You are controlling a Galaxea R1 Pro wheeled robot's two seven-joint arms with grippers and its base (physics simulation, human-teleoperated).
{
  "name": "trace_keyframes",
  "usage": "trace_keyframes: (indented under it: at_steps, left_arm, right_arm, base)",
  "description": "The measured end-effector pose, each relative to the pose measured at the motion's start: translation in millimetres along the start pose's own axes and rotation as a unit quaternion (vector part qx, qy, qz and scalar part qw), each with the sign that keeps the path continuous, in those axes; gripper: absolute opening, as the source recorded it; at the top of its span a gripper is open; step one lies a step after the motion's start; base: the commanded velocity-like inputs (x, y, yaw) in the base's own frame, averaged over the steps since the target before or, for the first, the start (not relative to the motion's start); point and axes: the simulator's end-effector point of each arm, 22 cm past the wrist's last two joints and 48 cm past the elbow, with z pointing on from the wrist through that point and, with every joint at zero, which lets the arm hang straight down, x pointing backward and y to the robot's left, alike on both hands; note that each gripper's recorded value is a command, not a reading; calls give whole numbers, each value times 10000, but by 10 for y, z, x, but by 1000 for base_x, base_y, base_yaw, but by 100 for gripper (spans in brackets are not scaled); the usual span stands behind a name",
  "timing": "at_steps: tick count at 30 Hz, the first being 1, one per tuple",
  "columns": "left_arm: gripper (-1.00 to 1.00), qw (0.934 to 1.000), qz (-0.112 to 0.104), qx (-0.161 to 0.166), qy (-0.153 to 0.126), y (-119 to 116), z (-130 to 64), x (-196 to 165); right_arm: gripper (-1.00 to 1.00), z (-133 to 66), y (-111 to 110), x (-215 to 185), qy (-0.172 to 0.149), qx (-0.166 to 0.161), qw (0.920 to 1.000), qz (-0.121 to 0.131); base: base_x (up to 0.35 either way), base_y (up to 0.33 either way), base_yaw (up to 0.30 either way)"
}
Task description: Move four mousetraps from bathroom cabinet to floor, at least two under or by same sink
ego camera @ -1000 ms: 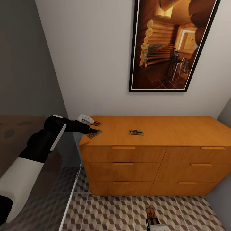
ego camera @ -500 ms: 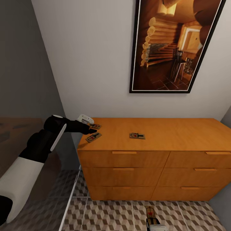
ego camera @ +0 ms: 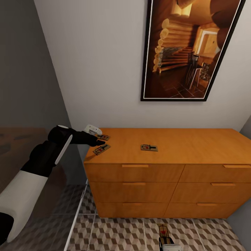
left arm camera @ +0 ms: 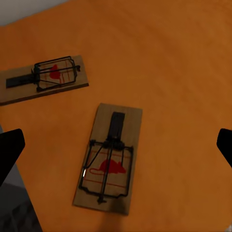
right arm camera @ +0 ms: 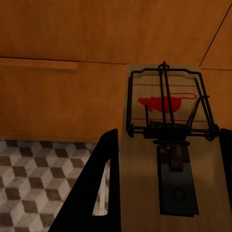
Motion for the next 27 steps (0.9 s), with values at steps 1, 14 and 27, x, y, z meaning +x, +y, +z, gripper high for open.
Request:
trace_keyframes:
  at_steps: [1, 14, 27]
  left_arm:
    - [100, 10000, -5, 1, 9, 2, 5, 7]
    - [100, 9998, -100, 34, 172, 36, 124, 160]
    - [100, 9995, 12, 96, 291, -27, 238, 263]
  right_arm:
    - [-100, 0, 0, 1, 1, 0, 10000, 0]
    - [-100, -8, 3, 57, 66, -4, 10000, -2]
    - [-100, -15, 6, 95, 109, -8, 9999, -4]
  base:
    - [0, 0, 0]
    - [0, 0, 0]
    - [0, 0, 0]
